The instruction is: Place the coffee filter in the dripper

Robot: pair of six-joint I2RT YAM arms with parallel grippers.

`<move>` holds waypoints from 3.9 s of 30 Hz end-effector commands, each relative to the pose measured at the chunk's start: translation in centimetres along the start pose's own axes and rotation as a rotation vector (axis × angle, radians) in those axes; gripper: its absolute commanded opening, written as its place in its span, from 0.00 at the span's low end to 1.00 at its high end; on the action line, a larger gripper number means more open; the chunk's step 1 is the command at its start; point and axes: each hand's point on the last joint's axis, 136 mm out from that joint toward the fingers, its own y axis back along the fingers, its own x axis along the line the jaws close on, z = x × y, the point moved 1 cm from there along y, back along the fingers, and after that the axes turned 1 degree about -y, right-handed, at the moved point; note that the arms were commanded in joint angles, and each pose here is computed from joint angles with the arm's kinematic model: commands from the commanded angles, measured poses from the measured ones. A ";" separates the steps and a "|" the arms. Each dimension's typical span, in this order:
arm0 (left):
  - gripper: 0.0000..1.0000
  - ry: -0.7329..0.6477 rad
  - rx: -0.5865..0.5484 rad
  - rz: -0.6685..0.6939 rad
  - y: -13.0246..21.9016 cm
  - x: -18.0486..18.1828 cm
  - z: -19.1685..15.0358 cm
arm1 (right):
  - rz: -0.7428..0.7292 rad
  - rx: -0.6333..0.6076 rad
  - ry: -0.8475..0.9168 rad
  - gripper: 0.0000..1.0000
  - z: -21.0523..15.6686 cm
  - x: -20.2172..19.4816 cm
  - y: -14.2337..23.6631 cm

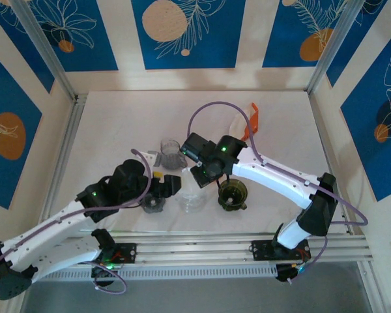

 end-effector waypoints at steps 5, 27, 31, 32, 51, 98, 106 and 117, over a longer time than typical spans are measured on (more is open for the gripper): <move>0.74 0.017 0.062 -0.018 -1.5 0.4 -1.7 | -0.028 0.004 0.001 0.00 -0.1 0.0 0.1; 0.64 0.018 0.131 0.041 -2.9 1.9 -3.3 | 0.063 -0.092 -0.117 0.21 -0.5 -0.4 1.6; 0.63 0.020 0.139 0.044 -3.0 2.1 -3.5 | 0.070 -0.067 -0.122 0.09 -1.0 -0.1 0.6; 0.63 0.021 0.140 0.044 -3.1 2.1 -3.5 | 0.070 -0.063 -0.122 0.08 -1.1 -0.1 0.4; 0.65 0.034 0.143 0.041 -3.1 2.2 -3.7 | 0.123 -0.125 -0.140 0.66 -0.5 -0.4 2.4; 0.72 0.033 0.156 0.027 -3.1 1.8 -3.4 | 0.110 0.150 -0.133 0.80 -2.1 1.2 -7.4; 0.73 0.038 0.151 0.021 -3.0 1.6 -3.2 | 0.093 0.172 -0.131 0.80 -2.6 1.2 -8.4; 0.86 0.042 0.076 0.012 -1.8 1.3 -1.5 | 0.075 0.168 -0.130 0.80 -2.6 1.1 -8.6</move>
